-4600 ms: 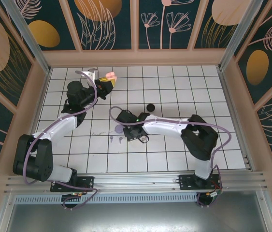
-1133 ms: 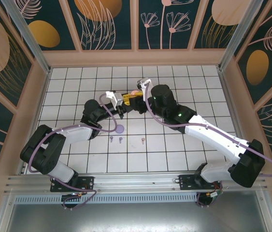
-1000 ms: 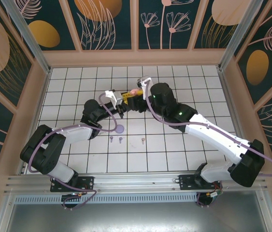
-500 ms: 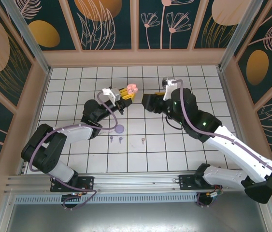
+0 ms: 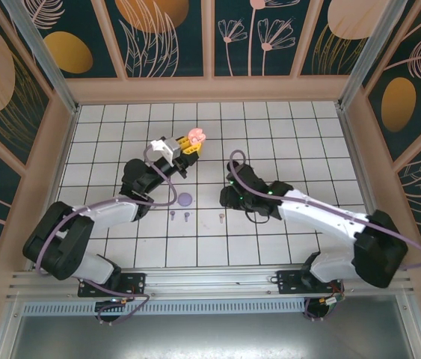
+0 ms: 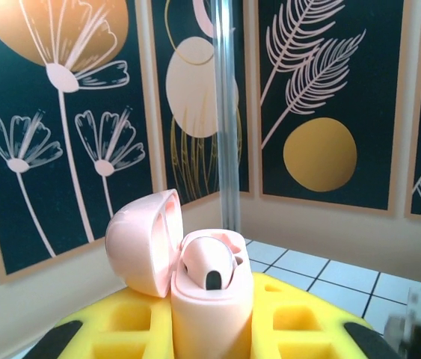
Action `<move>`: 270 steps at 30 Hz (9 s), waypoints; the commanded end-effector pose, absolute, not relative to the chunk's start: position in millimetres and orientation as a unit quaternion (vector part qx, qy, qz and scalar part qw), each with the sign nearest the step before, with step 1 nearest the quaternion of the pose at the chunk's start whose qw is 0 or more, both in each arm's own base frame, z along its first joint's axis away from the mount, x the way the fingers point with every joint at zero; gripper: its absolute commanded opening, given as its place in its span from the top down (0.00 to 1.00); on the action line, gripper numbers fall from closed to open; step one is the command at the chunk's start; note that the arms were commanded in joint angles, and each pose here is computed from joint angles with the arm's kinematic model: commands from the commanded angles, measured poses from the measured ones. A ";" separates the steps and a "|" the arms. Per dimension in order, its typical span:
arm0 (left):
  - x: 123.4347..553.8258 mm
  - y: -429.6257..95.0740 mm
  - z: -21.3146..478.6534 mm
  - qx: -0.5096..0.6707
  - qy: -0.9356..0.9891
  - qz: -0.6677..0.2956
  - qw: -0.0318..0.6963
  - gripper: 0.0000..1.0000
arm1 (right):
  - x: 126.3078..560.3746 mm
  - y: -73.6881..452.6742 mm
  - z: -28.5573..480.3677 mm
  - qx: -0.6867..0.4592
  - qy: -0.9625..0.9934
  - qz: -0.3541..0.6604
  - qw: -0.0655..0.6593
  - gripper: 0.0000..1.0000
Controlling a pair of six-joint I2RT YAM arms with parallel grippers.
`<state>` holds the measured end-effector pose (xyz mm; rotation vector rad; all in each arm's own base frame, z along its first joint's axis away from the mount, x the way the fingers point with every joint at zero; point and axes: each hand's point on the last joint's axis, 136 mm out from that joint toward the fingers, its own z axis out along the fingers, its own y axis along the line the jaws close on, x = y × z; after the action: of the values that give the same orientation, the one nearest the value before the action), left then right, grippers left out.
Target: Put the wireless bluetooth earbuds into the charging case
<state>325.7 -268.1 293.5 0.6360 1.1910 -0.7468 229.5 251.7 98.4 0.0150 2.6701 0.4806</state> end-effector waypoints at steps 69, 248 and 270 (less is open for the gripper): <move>324.8 -244.2 297.6 0.256 0.528 -0.328 0.740 1.00 | 205.5 280.9 10.0 -0.052 0.993 0.027 0.107 0.75; 297.6 -306.7 316.1 0.389 0.484 -0.421 0.661 1.00 | 293.6 301.2 282.4 -0.133 0.833 0.263 0.469 0.77; 298.1 -310.2 275.3 0.391 0.514 -0.430 0.631 1.00 | 316.0 283.4 371.0 -0.101 0.819 0.339 0.452 0.31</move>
<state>302.8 -307.6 278.6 0.8769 1.1994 -0.9754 315.4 281.5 373.2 -0.2230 1.9466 0.7893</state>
